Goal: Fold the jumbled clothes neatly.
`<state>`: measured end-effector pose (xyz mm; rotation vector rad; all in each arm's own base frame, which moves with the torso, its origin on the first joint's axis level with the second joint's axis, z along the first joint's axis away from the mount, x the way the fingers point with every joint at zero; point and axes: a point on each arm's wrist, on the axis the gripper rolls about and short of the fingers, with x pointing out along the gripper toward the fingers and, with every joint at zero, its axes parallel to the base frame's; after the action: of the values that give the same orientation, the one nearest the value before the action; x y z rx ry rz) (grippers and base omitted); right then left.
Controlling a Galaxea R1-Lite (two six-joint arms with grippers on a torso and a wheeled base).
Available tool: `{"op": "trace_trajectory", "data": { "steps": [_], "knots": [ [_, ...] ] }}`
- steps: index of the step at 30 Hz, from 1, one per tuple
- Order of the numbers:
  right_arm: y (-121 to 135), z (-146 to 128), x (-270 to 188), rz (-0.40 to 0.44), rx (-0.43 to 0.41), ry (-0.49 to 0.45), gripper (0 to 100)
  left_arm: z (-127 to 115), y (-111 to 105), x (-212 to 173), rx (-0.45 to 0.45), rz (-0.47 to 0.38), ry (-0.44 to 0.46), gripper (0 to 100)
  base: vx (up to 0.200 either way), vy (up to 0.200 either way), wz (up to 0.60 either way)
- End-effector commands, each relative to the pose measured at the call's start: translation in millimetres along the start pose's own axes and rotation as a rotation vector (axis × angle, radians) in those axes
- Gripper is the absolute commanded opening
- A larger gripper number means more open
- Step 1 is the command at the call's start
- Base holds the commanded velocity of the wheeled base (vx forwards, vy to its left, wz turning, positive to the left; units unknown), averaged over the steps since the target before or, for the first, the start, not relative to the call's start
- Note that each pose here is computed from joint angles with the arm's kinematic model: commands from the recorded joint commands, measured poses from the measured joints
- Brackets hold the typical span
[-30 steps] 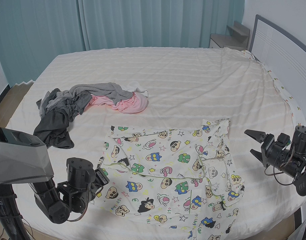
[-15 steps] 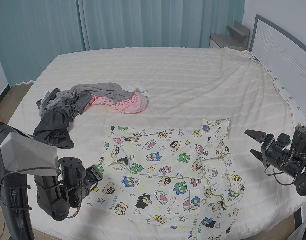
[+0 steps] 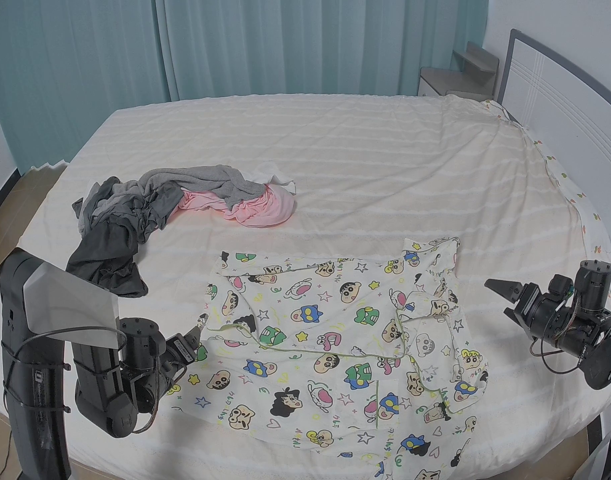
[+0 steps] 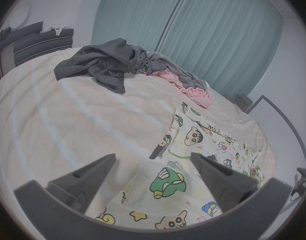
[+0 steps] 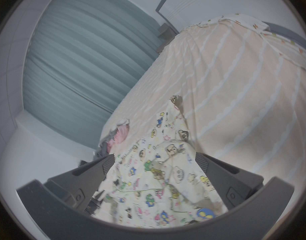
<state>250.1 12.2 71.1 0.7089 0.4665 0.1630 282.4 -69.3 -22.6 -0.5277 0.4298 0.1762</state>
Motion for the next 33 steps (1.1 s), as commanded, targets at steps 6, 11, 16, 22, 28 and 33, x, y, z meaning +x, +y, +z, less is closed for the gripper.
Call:
{"op": "trace_trajectory", "data": {
  "steps": [6,11,16,22,28,33],
  "knots": [
    [-43.1,-23.1,39.3,-0.074,-0.196,0.161,100,30.0,15.9,-52.9,-0.051,-0.158,0.109,100,0.0,0.0,0.0],
    [-46.9,-24.7,68.0,-0.06,-0.246,0.181,100,34.3,24.6,-81.1,-0.061,-0.231,0.189,100,0.0,0.0,0.0],
    [-44.0,-28.5,85.9,-0.055,-0.262,0.231,100,34.3,26.0,-82.1,-0.121,-0.22,0.197,100,0.0,0.0,0.0],
    [-45.2,-37.1,99.8,-0.047,-0.305,0.267,100,34.1,25.6,-82.2,-0.173,-0.22,0.208,100,0.0,0.0,0.0],
    [-46.4,-33.3,106.4,-0.05,-0.309,0.248,0,34.4,25.2,-82.6,-0.193,-0.219,0.207,100,0.0,0.0,0.0],
    [-48.5,-32.8,105.3,-0.081,-0.32,0.236,0,33.8,25.3,-82.8,-0.193,-0.217,0.209,100,0.0,0.0,0.0]
  ]
}}
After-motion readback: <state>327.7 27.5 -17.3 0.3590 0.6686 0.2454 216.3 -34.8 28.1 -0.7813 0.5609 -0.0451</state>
